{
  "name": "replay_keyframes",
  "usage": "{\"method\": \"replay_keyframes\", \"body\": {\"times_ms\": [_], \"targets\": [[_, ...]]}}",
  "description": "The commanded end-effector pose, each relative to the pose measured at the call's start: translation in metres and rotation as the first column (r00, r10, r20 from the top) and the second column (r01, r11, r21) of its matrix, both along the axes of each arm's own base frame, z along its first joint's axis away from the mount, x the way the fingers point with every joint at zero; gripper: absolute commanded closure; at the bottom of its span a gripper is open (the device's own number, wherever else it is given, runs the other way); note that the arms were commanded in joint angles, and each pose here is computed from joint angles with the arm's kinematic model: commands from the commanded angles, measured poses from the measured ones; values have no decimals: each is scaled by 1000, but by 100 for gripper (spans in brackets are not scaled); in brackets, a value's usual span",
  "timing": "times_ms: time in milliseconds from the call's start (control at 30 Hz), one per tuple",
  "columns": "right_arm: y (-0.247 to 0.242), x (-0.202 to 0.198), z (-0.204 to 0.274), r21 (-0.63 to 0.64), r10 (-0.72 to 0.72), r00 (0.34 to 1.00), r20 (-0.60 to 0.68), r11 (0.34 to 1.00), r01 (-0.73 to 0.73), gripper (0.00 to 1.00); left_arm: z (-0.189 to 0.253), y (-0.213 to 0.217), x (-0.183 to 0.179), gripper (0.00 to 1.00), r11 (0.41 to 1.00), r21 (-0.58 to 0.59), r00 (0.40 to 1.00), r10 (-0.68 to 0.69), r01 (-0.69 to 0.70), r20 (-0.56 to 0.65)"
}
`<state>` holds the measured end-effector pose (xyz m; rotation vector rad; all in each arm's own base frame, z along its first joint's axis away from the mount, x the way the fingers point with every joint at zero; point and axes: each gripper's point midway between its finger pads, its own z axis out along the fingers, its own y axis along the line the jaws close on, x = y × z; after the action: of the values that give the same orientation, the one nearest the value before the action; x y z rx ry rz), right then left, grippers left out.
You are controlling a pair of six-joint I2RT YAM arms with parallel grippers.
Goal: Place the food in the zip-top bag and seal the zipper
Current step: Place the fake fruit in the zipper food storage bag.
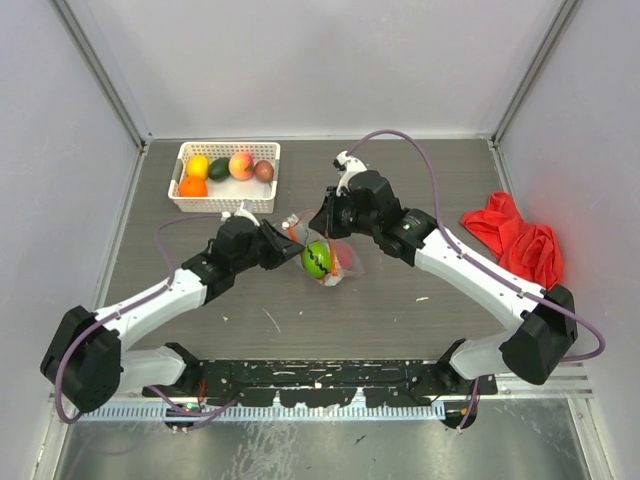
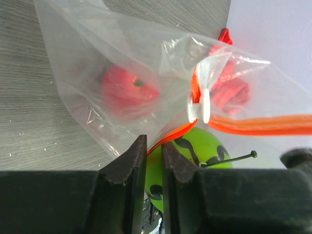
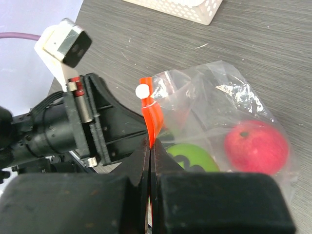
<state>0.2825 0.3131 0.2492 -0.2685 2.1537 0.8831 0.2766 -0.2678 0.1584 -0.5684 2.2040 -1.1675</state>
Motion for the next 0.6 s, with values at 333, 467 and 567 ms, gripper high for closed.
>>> {"method": "replay_keyframes", "body": {"times_ms": [333, 467, 567], "targets": [[-24, 25, 4, -23, -87, 996, 24, 996, 88, 99, 58, 15, -13, 100, 998, 65, 997, -25, 20, 76], [-32, 29, -2, -57, -94, 995, 22, 994, 95, 99, 67, 18, -17, 100, 995, 95, 996, -45, 37, 81], [-42, 35, -5, -100, -116, 993, 35, 988, 119, 99, 72, 23, -20, 100, 991, 127, 995, -53, 42, 83]]}}
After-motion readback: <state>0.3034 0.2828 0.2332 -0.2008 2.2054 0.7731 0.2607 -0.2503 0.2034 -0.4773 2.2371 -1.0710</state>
